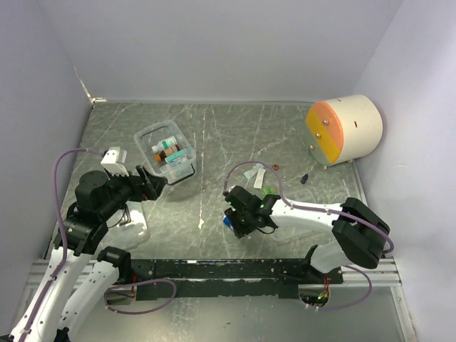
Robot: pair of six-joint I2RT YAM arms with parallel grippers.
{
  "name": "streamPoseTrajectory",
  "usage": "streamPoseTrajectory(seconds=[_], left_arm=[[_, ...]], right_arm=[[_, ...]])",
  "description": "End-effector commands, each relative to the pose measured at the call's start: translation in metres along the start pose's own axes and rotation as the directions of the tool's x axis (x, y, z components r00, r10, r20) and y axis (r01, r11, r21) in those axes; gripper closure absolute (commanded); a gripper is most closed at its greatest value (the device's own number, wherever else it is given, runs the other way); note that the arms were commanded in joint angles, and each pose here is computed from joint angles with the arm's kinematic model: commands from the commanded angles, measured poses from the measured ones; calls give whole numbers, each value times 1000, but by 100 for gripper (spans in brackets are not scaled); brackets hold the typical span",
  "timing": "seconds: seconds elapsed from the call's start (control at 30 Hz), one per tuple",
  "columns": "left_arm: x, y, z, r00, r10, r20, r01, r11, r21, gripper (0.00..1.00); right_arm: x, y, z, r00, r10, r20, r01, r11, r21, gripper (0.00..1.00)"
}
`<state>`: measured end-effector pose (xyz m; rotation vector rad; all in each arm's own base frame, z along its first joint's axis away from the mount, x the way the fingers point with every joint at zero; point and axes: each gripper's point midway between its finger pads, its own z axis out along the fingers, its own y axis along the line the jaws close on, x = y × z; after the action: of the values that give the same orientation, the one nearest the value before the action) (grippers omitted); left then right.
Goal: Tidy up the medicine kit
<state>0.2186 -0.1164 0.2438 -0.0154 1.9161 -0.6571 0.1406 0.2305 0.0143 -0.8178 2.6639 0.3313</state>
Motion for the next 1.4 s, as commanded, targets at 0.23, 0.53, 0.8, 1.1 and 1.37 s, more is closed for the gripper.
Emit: streamPoseTrajectory(seconds=[0.23, 0.53, 0.8, 1.1, 1.37], left_arm=[[2, -2, 10, 1000, -1, -27, 2, 1000, 16, 4], [37, -22, 27, 965, -188, -184, 210, 971, 111, 13], [66, -42, 40, 889, -327, -321, 400, 895, 196, 17], [68, -37, 59, 856, -419, -302, 475, 868, 144, 26], [63, -38, 65, 862, -418, -288, 471, 870, 148, 65]], right_arm=[[-35, 10, 5, 992, 1, 123, -1, 1000, -4, 68], [-99, 53, -35, 909, 202, 364, -117, 963, -242, 77], [-160, 106, -79, 819, 373, 436, -109, 847, -520, 76], [-182, 140, -84, 848, 322, 420, -8, 801, -598, 74], [-186, 143, -77, 860, 305, 409, -4, 806, -592, 68]])
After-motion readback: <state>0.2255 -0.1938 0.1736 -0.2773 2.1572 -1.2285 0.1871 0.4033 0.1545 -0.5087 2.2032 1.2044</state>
